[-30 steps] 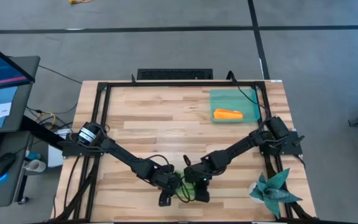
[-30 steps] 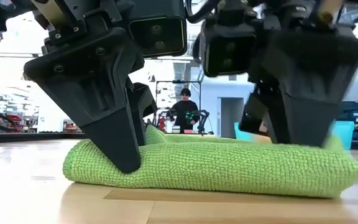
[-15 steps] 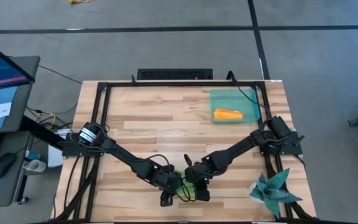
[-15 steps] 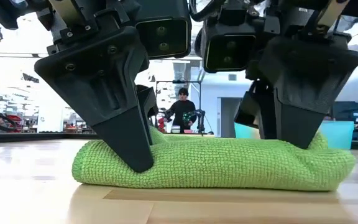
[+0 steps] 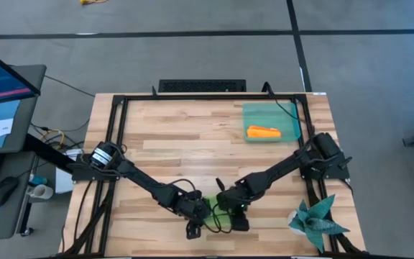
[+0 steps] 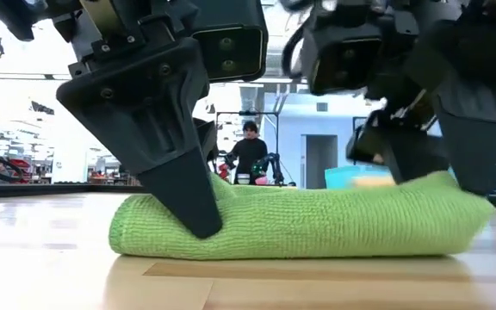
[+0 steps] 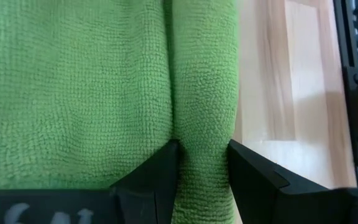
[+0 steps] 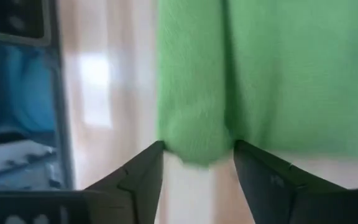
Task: Roll microfiber towels into tight, uniform cylinder then place into a basket
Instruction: Roll the green towel
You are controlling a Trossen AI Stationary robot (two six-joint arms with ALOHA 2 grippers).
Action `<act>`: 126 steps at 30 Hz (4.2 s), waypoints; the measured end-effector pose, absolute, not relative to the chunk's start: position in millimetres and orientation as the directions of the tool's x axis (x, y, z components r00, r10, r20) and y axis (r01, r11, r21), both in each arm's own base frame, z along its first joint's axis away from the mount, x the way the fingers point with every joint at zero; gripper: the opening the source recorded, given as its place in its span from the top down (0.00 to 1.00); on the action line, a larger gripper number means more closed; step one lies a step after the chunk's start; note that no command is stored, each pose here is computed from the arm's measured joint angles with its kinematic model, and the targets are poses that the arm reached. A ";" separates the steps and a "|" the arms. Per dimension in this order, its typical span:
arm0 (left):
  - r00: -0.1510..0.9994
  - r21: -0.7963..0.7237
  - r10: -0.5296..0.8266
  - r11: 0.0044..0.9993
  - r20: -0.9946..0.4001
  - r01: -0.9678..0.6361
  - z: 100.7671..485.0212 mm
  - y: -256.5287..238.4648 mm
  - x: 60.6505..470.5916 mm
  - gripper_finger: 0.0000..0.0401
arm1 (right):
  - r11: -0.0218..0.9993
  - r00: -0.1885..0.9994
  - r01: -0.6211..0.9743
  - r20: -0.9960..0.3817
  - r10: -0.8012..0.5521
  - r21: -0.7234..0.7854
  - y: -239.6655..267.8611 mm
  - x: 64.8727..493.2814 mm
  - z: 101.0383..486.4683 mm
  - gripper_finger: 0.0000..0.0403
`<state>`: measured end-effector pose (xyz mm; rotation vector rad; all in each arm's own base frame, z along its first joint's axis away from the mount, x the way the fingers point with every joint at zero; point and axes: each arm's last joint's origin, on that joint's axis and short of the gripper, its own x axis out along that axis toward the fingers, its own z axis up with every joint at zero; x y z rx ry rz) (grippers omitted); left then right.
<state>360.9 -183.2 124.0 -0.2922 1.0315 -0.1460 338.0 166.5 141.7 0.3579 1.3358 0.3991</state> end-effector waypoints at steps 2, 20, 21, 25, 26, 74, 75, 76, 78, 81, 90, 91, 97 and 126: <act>0.523 -0.293 -0.236 0.956 -0.819 -0.029 124.2 -183.0 361.5 0.68 | 0.905 0.178 -0.097 -0.887 0.426 0.414 162.1 331.9 150.2 0.45; 0.559 -0.293 -0.199 0.952 -0.805 -0.083 125.0 -168.6 370.4 0.68 | 0.973 0.640 -0.208 -0.766 0.061 -0.097 231.1 279.8 178.8 0.46; 0.558 -0.292 -0.195 0.952 -0.806 -0.089 124.9 -166.6 371.1 0.68 | 0.970 0.643 -0.220 -0.763 0.063 -0.106 234.7 279.2 175.6 0.46; 0.557 -0.290 -0.190 0.952 -0.809 -0.096 125.0 -160.8 373.3 0.68 | 0.964 0.637 -0.217 -0.771 0.024 -0.150 238.9 279.7 161.8 0.46; 0.556 -0.292 -0.191 0.951 -0.809 -0.098 125.0 -159.4 373.9 0.68 | 0.964 0.639 -0.207 -0.769 0.002 -0.169 238.3 280.4 158.9 0.46; 0.537 -0.289 -0.213 0.956 -0.816 -0.059 125.1 -157.0 373.8 0.68 | 0.978 0.501 -0.103 -0.859 -0.105 -0.180 197.9 309.8 119.9 0.84; 0.537 -0.286 -0.213 0.956 -0.816 -0.057 125.1 -157.0 373.8 0.68 | 0.979 0.499 -0.100 -0.860 -0.103 -0.176 197.5 310.2 119.9 0.85; 0.537 -0.285 -0.213 0.957 -0.816 -0.054 125.1 -157.0 373.8 0.68 | 0.981 0.497 -0.093 -0.862 -0.100 -0.168 197.2 310.2 120.0 0.86; 0.537 -0.275 -0.213 0.961 -0.816 -0.036 125.1 -157.1 373.8 0.67 | 0.984 0.495 -0.079 -0.864 -0.099 -0.158 196.8 310.4 120.0 0.88; 0.543 -0.230 -0.188 0.973 -0.818 -0.010 124.9 -156.8 373.5 0.64 | 0.985 0.493 -0.077 -0.865 -0.097 -0.154 196.9 310.3 120.0 0.90; 0.533 -0.194 -0.160 0.981 -0.831 -0.009 124.7 -155.5 372.0 0.51 | 0.992 0.478 -0.044 -0.874 -0.084 -0.119 194.5 311.2 119.2 0.91; 0.536 -0.188 -0.161 0.982 -0.829 0.005 124.8 -155.6 372.2 0.51 | 0.993 0.477 -0.036 -0.875 -0.082 -0.113 193.9 311.6 119.2 0.91; 0.545 -0.131 -0.150 0.989 -0.825 0.074 129.2 -159.5 369.1 0.51 | 1.000 0.457 -0.007 -0.889 -0.022 -0.028 190.0 314.0 123.3 0.91; 0.687 0.286 0.102 0.945 -0.720 0.159 147.7 -189.1 343.7 0.52 | 0.894 0.335 0.198 -0.885 0.324 0.402 136.0 338.5 141.9 0.91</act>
